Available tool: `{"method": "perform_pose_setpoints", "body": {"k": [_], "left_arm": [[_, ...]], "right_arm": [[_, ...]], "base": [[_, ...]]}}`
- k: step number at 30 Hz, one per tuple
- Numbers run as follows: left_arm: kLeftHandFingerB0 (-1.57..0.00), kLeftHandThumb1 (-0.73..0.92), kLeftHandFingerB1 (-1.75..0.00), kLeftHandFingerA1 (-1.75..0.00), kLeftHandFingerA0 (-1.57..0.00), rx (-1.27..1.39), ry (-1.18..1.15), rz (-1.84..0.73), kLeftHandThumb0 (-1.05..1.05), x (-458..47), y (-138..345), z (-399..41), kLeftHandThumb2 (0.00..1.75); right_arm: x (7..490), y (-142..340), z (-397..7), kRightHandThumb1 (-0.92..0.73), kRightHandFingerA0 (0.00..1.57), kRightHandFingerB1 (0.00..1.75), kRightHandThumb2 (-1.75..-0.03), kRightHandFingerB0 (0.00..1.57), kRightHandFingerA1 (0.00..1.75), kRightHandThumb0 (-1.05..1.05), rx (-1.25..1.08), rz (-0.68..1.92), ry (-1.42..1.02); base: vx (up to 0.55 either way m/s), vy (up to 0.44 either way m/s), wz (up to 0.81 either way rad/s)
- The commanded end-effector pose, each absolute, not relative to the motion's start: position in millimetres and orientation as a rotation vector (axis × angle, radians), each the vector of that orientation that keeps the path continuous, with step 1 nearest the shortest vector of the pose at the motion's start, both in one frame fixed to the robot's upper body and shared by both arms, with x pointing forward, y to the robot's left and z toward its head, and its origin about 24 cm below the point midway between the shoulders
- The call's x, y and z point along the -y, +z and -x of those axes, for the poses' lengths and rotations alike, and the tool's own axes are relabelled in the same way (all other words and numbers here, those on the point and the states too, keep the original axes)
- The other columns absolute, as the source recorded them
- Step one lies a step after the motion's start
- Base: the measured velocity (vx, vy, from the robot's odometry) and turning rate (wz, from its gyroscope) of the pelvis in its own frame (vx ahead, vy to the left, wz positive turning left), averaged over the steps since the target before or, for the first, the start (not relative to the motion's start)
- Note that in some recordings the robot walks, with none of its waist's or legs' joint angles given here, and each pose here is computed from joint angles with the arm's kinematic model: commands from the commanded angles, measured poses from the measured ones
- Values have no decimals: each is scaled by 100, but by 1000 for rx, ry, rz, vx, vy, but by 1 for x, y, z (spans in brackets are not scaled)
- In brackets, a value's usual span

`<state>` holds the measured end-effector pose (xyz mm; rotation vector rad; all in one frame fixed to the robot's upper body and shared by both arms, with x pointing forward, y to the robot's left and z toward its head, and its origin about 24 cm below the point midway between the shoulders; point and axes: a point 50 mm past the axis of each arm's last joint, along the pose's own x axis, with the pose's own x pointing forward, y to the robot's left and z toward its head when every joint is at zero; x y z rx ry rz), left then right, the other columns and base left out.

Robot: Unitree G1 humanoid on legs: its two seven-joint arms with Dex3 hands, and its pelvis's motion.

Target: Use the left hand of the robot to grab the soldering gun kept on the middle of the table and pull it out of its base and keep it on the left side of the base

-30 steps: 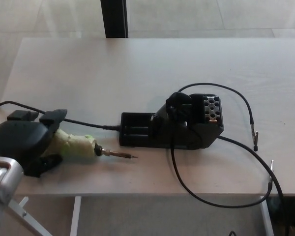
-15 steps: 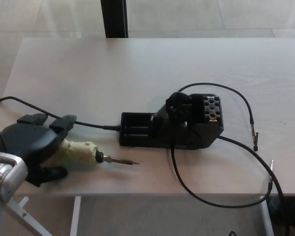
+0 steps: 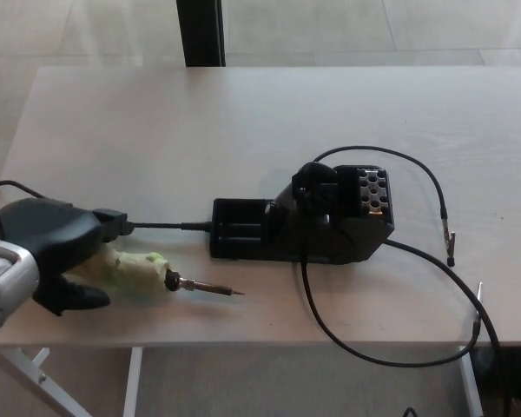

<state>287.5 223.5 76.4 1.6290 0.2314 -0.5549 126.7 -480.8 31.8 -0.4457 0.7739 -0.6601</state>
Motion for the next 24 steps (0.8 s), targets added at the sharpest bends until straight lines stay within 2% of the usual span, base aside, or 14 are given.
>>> {"method": "perform_pose_setpoints", "body": {"k": [1,3,4,6,7,8,12,13,16,19,21,24], "left_arm": [[-25,61,-52,-62,-36,-612,-827,-1372,-63,-263,206,-256,99],[-24,59,-53,-64,-39,-628,-811,-1363,-58,-268,214,-253,100],[-35,77,-44,-56,-43,-634,-797,-1351,-55,-273,219,-250,62],[-38,75,-47,-60,-48,-643,-758,-1305,-55,-282,229,-246,61],[-29,56,-56,-71,-53,-651,-722,-1278,-50,-291,237,-241,101],[-45,74,-50,-67,-56,-650,-701,-1268,-56,-295,243,-238,62],[-48,73,-50,-69,-55,-703,-639,-1208,-57,-315,262,-225,62],[-51,68,-49,-66,-55,-716,-563,-1144,-52,-326,270,-218,60],[-50,68,-50,-72,-58,-590,-416,-1002,-50,-351,281,-199,60],[-51,70,-48,-70,-59,-481,-330,-896,-48,-369,282,-184,60],[-49,75,-38,-51,-59,-332,-105,-630,-54,-425,235,-147,64],[-48,72,-39,-51,-60,-314,176,-423,-53,-449,174,-120,63]], "right_arm": [[487,36,-115,-61,74,41,-98,42,70,-105,-767,439,-687],[488,36,-113,-60,73,41,-98,43,70,-105,-767,430,-694],[488,36,-113,-60,72,41,-98,42,69,-105,-766,430,-693],[488,36,-112,-59,72,41,-96,42,70,-105,-767,429,-693],[488,36,-112,-59,72,41,-97,41,70,-105,-772,434,-689],[488,36,-111,-60,72,41,-96,41,70,-105,-776,435,-688],[489,35,-106,-59,73,40,-97,43,71,-105,-778,429,-700],[489,35,-105,-59,73,41,-97,43,71,-105,-778,428,-702],[488,33,-104,-61,72,40,-95,42,71,-105,-781,425,-697],[488,33,-104,-61,75,40,-95,41,75,-105,-779,422,-697],[486,29,-104,-62,74,39,-96,40,73,-105,-786,425,-690],[485,29,-105,-62,74,39,-97,40,74,-105,-785,420,-687]], "base": [[0,0,0],[0,0,0],[0,0,0],[0,0,0],[0,0,0],[0,0,0],[0,0,0],[0,0,0],[0,0,0],[0,0,0],[0,0,0],[0,0,0]]}}
